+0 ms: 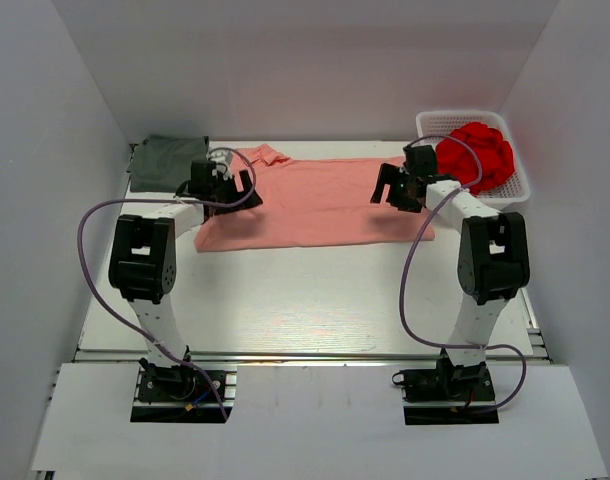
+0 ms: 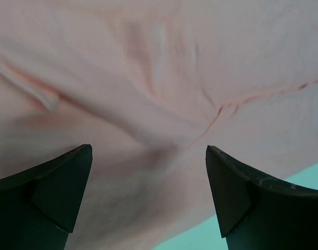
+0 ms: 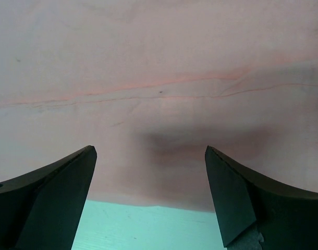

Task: Fold and stack the t-shirts
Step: Fold the flattened tshirt in 1/3 of the way

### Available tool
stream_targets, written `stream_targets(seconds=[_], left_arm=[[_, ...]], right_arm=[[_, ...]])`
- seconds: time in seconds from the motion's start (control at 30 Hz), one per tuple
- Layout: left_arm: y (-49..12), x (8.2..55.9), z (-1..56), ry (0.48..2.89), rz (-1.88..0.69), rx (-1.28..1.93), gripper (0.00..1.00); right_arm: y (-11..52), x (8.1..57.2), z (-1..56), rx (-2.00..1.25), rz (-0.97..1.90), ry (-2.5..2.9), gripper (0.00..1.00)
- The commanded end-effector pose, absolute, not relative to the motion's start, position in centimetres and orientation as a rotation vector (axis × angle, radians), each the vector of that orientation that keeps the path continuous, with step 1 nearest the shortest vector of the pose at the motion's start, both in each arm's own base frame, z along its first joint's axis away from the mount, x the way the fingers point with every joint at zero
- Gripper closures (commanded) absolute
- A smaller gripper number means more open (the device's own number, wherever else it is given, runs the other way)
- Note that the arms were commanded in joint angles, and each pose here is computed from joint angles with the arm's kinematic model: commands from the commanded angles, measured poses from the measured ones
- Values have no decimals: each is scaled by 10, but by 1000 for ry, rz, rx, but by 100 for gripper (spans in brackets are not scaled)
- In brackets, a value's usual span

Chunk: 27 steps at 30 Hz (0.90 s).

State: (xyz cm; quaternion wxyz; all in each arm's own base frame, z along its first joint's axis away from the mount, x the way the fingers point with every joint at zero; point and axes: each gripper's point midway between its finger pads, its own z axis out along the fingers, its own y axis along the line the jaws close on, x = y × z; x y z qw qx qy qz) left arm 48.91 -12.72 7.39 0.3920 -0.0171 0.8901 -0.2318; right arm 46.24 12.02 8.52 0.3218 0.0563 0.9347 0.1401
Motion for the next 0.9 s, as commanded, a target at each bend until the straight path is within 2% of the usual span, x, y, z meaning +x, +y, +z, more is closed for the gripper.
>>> stream_targets(seconds=[0.0, 0.13, 0.27, 0.3, 0.37, 0.4, 0.5, 0.6, 0.73, 0.87], left_arm=[[-143, 460, 68, 2293, -718, -30, 0], [-137, 424, 26, 2427, -748, -133, 0], [-127, 389, 22, 2502, -651, -225, 0], [-124, 380, 21, 2519, -630, -238, 0], [-116, 344, 8, 2595, -598, -317, 0], [-113, 338, 22, 2564, -588, -326, 0], [-94, 286, 7, 2648, -476, -433, 0], [-86, 264, 26, 2613, -447, -464, 0], [-84, 263, 64, 2499, -469, -434, 0], [-80, 286, 95, 2356, -449, -406, 0]], right_arm=[[131, 463, 63, 163, 452, 2479, 10], [129, 443, 33, 227, 442, 2572, 10], [134, 414, 17, 269, 480, 2622, 10], [129, 388, -2, 296, 465, 2685, 10], [135, 380, 10, 290, 488, 2653, 10], [132, 353, -1, 293, 484, 2698, 10], [131, 317, -1, 290, 481, 2713, 10], [142, 292, 14, 216, 536, 2692, 10], [154, 268, 33, 77, 601, 2660, 10], [163, 294, 66, -4, 595, 2532, 10]])
